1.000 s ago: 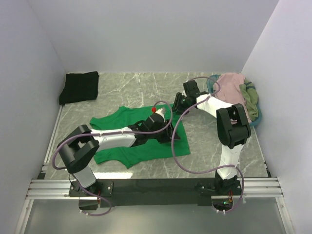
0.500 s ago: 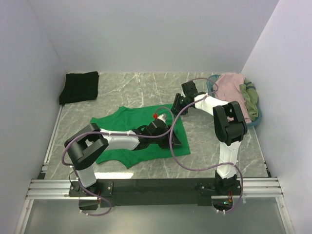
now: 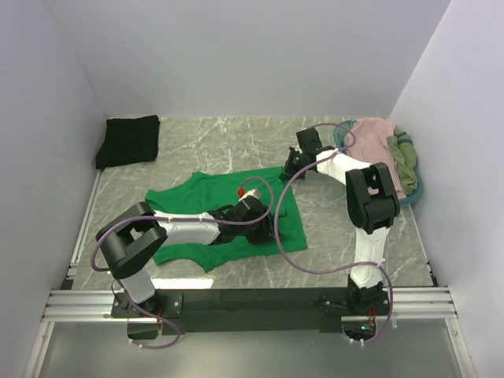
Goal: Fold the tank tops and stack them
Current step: Flatten the tank top out
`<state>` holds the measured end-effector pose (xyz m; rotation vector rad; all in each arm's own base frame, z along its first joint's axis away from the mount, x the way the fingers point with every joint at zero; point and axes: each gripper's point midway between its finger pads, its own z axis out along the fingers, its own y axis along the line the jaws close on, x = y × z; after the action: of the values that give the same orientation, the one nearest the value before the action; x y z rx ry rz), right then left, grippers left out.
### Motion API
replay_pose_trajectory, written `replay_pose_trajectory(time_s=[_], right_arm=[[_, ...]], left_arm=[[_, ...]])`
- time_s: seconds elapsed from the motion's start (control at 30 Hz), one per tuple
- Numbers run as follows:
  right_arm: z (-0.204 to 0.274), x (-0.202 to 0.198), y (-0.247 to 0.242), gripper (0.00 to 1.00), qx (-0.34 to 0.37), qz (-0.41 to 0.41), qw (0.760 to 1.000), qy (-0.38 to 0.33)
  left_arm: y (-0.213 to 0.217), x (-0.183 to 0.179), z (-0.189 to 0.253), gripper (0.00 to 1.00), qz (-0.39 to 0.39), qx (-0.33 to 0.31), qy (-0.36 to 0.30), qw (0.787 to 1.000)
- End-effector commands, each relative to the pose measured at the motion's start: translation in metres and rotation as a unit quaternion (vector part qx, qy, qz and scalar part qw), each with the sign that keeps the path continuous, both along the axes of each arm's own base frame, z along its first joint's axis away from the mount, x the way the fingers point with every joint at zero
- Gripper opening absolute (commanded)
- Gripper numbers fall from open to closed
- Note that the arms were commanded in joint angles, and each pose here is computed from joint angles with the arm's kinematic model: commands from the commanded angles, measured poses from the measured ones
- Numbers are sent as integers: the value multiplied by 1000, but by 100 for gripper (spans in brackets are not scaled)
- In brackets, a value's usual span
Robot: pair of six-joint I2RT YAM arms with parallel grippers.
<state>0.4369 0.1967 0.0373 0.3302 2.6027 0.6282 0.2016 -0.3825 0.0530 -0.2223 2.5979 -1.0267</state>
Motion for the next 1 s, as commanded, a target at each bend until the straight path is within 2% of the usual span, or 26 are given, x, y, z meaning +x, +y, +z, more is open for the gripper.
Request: replay_pose_trajectory(time_s=[0.0, 0.4, 0.8, 0.9, 0.97], right_arm=[[28, 24, -8, 0, -5, -15, 999, -42], [64, 65, -25, 0, -72, -28, 993, -87], [60, 95, -45, 0, -140, -55, 985, -90], [54, 100, -48, 0, -155, -57, 982, -88], [49, 100, -49, 0, -161, -56, 982, -83]], left_arm=[[0, 2, 10, 52, 6, -9, -10, 1000], [0, -11, -4, 52, -12, 8, -1, 1000], [-5, -27, -16, 52, -41, 26, 13, 999], [-8, -25, -4, 52, -46, 17, 0, 999], [-8, -13, 19, 52, -38, 9, -30, 999]])
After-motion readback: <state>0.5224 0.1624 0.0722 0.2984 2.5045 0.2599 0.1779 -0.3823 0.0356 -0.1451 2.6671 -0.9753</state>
